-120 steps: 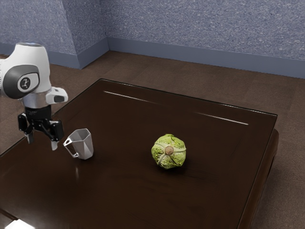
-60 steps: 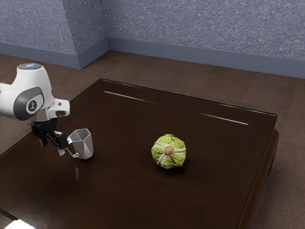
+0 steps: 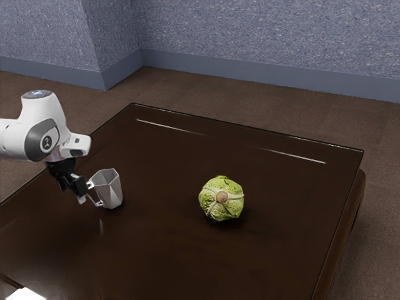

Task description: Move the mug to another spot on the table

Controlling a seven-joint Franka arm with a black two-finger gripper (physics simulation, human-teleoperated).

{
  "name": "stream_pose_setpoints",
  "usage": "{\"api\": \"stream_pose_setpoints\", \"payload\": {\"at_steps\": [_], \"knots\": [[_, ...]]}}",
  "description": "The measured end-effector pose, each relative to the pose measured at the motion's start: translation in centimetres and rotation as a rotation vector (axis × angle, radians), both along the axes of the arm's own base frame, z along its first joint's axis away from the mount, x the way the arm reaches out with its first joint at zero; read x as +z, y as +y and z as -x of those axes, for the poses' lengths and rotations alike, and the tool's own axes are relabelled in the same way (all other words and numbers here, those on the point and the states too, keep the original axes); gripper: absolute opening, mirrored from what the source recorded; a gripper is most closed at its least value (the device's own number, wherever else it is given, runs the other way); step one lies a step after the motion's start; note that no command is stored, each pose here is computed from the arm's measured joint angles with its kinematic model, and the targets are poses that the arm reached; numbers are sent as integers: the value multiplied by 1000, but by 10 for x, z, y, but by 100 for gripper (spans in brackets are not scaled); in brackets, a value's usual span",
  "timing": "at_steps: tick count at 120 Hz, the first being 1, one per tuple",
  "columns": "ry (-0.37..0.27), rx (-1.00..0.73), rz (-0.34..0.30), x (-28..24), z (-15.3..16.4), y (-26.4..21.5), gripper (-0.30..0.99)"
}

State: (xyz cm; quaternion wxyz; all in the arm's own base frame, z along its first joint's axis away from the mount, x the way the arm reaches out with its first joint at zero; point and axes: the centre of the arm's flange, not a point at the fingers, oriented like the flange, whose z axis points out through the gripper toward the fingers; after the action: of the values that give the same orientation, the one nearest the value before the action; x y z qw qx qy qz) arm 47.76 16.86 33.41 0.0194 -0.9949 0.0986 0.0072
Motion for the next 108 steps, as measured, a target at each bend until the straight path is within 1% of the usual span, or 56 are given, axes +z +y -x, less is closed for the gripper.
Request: {"api": "stream_pose_setpoints", "payload": {"at_steps": [17,38,51,63,81,108], "knots": [[-13,-27,3,-3,-4,11,69],[-64,-29,70,-7,-11,3,69],[-77,-62,87,-12,-16,-6,69],[-88,-81,100,-17,-17,-4,69],[-111,-112,106,-16,-16,2,69],[-122,-188,102,-16,-18,0,69]]}}
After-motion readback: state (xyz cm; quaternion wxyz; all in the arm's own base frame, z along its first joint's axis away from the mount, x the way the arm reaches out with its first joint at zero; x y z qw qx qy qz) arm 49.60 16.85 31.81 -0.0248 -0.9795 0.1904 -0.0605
